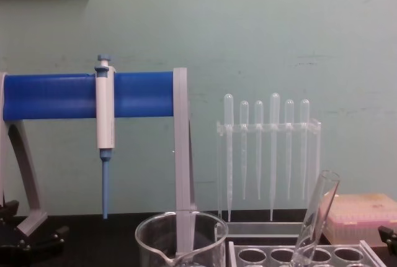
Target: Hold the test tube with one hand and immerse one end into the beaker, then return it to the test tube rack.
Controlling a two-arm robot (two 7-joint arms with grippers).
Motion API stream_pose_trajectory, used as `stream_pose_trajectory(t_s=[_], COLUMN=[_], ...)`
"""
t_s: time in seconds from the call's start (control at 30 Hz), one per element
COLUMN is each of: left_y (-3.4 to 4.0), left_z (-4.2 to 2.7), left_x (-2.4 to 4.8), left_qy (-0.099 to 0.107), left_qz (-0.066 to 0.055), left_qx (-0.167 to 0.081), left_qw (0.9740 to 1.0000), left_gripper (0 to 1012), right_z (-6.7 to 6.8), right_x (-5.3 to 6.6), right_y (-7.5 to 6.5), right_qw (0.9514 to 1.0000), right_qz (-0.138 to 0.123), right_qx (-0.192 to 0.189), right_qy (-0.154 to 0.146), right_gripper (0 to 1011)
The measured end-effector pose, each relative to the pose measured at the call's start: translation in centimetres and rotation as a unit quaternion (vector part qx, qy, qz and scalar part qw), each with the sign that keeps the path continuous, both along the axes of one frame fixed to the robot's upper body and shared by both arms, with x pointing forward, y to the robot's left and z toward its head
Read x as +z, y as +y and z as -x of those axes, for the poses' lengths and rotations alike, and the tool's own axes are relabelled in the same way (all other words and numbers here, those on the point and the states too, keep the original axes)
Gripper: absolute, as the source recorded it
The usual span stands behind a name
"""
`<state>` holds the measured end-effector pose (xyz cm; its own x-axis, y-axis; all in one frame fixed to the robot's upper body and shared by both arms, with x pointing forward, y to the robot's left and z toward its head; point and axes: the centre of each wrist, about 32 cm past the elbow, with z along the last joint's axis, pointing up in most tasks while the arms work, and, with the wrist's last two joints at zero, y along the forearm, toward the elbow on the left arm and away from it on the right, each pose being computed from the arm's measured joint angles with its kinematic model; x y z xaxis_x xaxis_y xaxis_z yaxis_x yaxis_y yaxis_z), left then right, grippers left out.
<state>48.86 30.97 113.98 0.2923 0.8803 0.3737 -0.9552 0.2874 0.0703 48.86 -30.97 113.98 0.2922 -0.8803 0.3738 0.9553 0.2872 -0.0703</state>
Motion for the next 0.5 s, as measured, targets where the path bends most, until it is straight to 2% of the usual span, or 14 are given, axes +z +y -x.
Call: stream_pose_trajectory(t_s=[0.5], left_y=[0.0], left_z=[0.0], left_x=[0.0], left_qy=[0.0], left_qz=[0.0], left_qx=[0.0], left_qw=[1.0], left_gripper=[1000], right_z=[0.0], right_x=[0.0], right_y=[0.0], right_qw=[1.0], right_qz=[0.0], right_qx=[0.0], right_qy=[0.0], right_gripper=[1003])
